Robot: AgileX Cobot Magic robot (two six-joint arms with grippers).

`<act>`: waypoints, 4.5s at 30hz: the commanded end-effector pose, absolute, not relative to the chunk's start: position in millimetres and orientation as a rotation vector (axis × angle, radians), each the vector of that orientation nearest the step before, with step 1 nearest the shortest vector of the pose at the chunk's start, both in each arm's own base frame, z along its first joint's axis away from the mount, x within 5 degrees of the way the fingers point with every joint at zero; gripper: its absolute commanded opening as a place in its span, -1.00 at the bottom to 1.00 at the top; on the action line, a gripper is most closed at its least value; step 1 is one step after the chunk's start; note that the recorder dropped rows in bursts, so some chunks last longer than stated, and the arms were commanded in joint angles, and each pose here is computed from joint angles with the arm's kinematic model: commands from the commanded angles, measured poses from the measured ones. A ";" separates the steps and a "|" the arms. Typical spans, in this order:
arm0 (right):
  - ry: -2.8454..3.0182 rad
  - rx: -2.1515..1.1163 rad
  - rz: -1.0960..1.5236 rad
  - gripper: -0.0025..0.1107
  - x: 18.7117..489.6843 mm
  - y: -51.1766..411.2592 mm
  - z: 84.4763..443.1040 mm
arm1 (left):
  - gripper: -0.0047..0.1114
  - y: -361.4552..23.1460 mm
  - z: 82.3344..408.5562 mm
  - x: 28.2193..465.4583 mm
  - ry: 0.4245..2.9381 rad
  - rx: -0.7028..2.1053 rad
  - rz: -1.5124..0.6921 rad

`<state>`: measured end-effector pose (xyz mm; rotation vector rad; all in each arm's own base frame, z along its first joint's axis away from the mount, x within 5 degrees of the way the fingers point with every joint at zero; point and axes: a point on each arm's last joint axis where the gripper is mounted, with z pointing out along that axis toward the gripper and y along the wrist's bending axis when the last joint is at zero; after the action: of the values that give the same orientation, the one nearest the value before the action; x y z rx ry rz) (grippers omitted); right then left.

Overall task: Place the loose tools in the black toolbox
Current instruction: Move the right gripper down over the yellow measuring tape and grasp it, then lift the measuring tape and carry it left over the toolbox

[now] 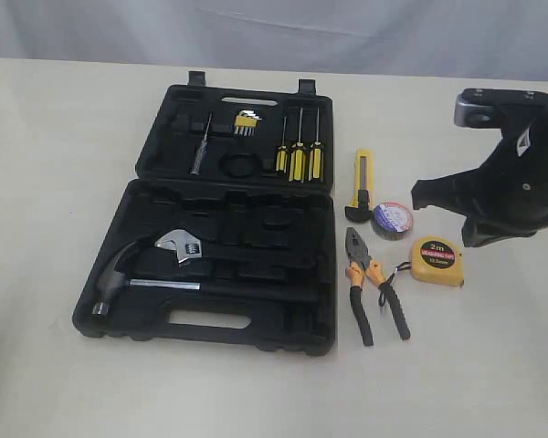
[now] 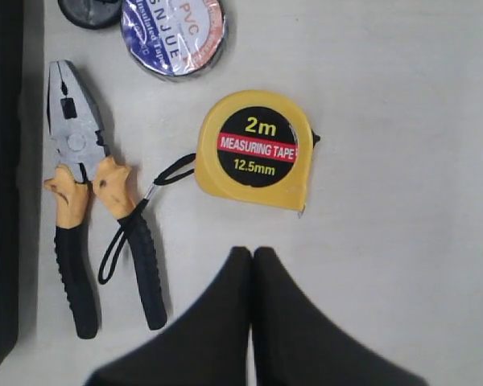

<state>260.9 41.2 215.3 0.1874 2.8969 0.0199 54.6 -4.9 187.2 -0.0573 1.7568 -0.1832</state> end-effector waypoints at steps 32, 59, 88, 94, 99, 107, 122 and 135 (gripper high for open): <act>2.945 0.290 0.016 0.44 292.0 45.1 151.0 | -0.92 -5.3 188.7 54.7 1.757 -0.055 -0.191; 2.951 0.255 -0.024 -0.69 302.0 44.6 121.5 | -0.92 -5.3 188.7 54.7 1.757 -0.054 -0.189; 2.679 -0.172 0.298 -0.96 325.4 250.7 278.5 | -0.92 -5.2 188.7 54.7 1.757 -0.053 -0.188; 2.595 -0.090 0.257 -0.96 349.3 307.6 238.4 | -0.92 -5.2 188.7 54.7 1.757 -0.053 -0.188; 2.623 -0.008 0.284 -0.96 364.3 331.3 208.5 | -0.92 -5.1 188.7 54.7 1.757 -0.050 -0.183; 2.637 -0.007 0.301 -0.96 373.2 359.7 175.8 | -0.92 -5.1 188.7 54.7 1.757 -0.050 -0.183; 2.683 -0.073 0.199 -0.96 379.0 366.9 149.0 | -0.92 -5.1 188.7 54.7 1.757 -0.050 -0.183; 2.715 -0.079 0.155 -0.96 376.7 364.1 147.7 | -0.92 -5.1 188.7 54.7 1.757 -0.050 -0.183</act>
<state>376.3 366.8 147.0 -0.0706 2.7037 0.1886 54.6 -4.9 187.2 -0.0573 1.7568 -0.1832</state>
